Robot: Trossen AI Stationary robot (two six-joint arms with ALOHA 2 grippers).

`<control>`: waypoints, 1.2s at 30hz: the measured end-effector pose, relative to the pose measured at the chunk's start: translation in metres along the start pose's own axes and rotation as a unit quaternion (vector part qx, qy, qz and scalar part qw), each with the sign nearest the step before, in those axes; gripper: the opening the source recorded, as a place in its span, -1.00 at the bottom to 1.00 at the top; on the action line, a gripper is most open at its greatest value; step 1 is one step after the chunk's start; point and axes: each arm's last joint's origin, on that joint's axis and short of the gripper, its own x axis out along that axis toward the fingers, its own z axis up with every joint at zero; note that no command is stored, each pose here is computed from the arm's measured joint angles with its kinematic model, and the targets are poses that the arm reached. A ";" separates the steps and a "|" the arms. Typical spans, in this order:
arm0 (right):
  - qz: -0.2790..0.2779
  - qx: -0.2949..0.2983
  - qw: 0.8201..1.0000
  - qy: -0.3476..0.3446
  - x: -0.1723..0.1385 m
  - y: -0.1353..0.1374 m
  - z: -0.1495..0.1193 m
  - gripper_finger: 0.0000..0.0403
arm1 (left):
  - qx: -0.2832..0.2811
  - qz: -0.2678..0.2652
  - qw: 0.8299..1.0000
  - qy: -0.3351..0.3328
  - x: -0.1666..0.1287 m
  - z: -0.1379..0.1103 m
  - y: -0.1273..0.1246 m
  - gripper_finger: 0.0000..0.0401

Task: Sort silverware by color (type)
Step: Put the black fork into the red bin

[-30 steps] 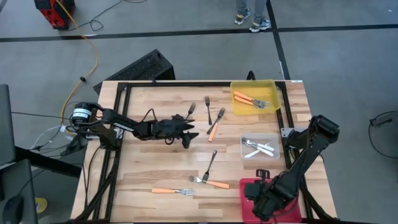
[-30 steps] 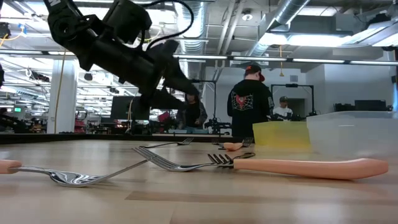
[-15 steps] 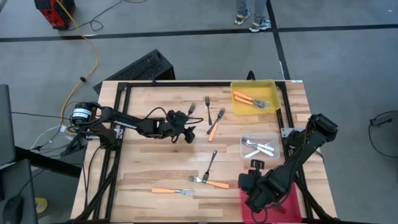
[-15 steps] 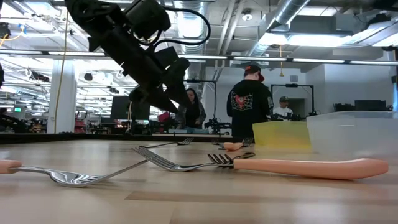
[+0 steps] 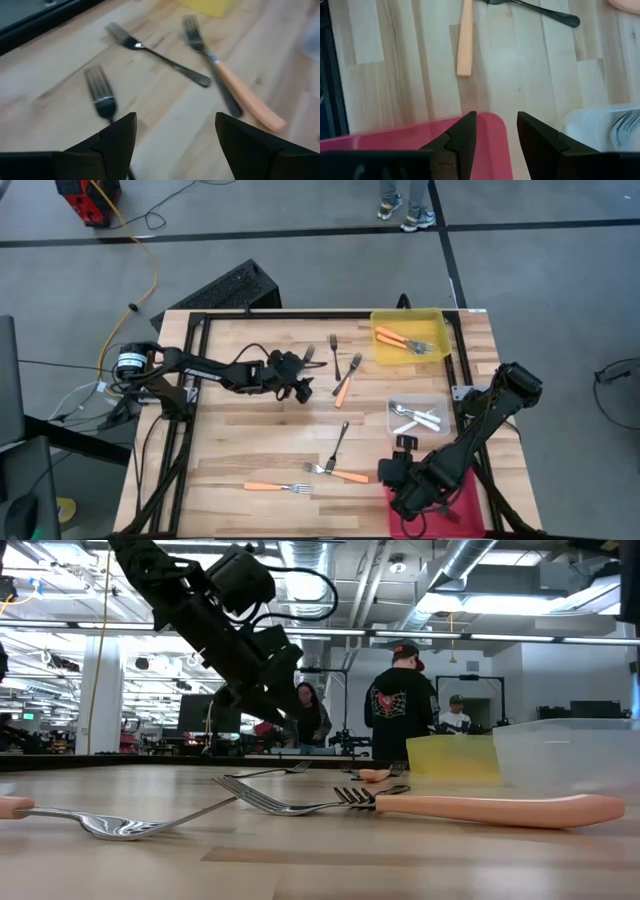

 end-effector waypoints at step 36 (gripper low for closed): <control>-0.037 -0.039 0.996 -0.071 0.004 0.001 0.004 -0.18 | -0.022 0.069 0.996 -0.059 0.003 -0.037 0.027 0.26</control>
